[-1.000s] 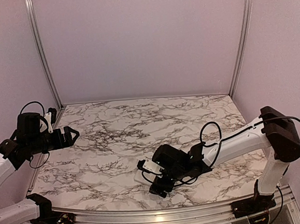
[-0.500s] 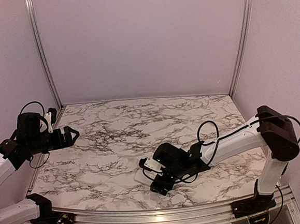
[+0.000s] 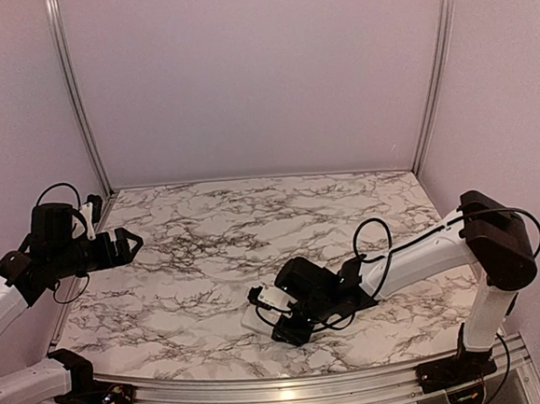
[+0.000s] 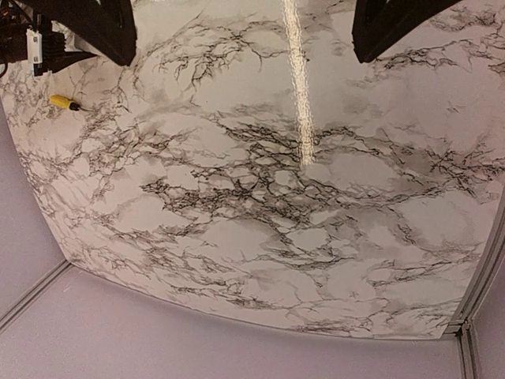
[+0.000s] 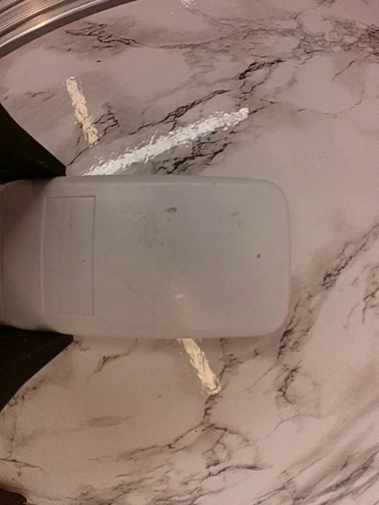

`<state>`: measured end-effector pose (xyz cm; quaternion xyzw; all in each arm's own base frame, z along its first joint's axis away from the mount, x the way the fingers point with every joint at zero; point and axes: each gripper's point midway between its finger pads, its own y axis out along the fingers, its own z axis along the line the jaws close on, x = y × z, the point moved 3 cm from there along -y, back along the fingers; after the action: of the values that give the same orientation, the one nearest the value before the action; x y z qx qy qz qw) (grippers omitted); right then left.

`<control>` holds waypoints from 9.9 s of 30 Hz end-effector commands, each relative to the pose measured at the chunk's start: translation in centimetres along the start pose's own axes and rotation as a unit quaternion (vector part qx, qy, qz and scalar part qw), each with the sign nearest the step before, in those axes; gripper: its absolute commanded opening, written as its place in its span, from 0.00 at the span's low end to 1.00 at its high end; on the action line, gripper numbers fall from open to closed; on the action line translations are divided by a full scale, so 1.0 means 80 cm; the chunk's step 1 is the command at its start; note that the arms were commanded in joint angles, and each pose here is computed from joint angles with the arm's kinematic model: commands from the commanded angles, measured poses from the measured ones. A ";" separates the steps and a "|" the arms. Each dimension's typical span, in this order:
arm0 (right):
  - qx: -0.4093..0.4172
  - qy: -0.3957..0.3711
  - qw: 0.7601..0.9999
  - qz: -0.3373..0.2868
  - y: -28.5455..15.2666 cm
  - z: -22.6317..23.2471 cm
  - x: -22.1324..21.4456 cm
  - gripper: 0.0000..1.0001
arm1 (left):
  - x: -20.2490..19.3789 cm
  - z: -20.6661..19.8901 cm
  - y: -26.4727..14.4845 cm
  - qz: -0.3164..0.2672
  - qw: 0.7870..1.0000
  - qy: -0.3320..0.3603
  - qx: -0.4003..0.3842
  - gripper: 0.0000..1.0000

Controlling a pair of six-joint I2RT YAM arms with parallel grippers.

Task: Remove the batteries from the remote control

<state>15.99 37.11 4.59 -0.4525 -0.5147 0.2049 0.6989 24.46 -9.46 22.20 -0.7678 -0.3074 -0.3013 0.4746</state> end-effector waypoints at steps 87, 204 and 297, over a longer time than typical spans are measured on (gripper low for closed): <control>-0.045 -0.132 0.976 -0.166 -0.222 -0.038 0.166 0.00 | -0.006 -0.282 0.055 0.257 0.853 -0.085 -0.446 0.79; 0.171 0.388 0.869 -0.253 -0.325 -0.179 0.143 0.55 | 0.058 -0.416 0.097 0.166 0.847 -0.109 -0.493 0.00; 0.208 0.373 0.878 -0.215 -0.322 -0.156 0.130 0.42 | 0.063 -0.392 0.062 0.141 0.870 -0.095 -0.463 0.00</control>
<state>26.54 26.44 30.97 -0.2054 -0.2475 -0.0342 0.9463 26.62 -39.61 32.64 -0.9662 -0.0568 -0.2346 0.0903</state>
